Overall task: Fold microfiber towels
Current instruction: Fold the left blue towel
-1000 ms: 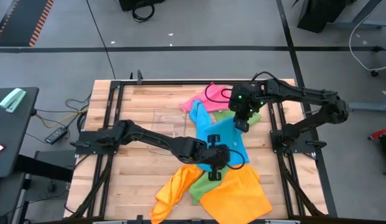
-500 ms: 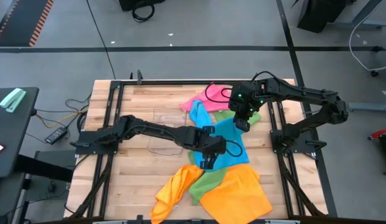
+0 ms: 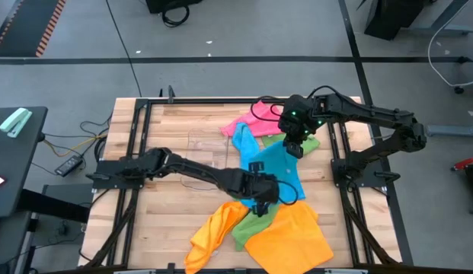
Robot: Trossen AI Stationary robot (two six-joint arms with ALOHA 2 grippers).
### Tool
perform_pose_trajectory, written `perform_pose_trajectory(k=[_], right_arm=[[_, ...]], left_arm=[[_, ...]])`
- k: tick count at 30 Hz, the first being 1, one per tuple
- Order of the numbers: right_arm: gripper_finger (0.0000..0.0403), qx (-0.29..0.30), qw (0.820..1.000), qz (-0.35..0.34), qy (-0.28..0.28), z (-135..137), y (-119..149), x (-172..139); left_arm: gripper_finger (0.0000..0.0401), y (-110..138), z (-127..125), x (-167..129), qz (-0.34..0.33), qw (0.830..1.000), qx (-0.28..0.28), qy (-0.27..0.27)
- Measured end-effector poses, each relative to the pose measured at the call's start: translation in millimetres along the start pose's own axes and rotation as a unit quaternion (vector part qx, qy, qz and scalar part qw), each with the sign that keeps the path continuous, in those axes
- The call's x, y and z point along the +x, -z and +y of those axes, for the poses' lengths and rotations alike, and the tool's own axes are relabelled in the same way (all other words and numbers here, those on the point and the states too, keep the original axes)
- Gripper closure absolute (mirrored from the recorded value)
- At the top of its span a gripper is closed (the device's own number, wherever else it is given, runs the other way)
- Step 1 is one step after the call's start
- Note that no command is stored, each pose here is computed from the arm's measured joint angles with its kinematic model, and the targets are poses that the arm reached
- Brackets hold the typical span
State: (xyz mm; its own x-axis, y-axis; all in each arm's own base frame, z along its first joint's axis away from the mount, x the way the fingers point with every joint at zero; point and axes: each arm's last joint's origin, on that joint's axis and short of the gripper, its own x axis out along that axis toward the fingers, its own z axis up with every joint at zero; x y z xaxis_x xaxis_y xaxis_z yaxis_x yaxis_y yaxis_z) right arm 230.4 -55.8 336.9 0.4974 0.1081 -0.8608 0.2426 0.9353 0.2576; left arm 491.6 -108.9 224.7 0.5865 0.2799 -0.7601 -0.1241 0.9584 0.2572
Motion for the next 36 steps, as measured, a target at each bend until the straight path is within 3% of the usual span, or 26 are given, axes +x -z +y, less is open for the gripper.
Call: perform_pose_trajectory(k=[6, 11, 24, 36], right_arm=[[0.0391, 0.013, 1.0, 0.0, -0.004, 0, 0, 0], [0.0391, 0.019, 1.0, 0.001, -0.005, 0, 0, 0], [0.0391, 0.033, 0.999, 0.006, -0.025, 2, 0, 0], [0.0391, 0.034, 0.999, 0.006, -0.026, 2, 0, 0]], left_arm=[[0.0173, 6, -9, 14, -0.004, 0.998, 0.0, -0.06], [0.0164, 10, -12, 23, 0.001, 0.997, -0.018, -0.072], [0.0208, 15, -5, 39, 0.007, 0.993, -0.056, -0.101], [0.0243, 21, -8, 54, 0.015, 0.994, -0.05, -0.097]])
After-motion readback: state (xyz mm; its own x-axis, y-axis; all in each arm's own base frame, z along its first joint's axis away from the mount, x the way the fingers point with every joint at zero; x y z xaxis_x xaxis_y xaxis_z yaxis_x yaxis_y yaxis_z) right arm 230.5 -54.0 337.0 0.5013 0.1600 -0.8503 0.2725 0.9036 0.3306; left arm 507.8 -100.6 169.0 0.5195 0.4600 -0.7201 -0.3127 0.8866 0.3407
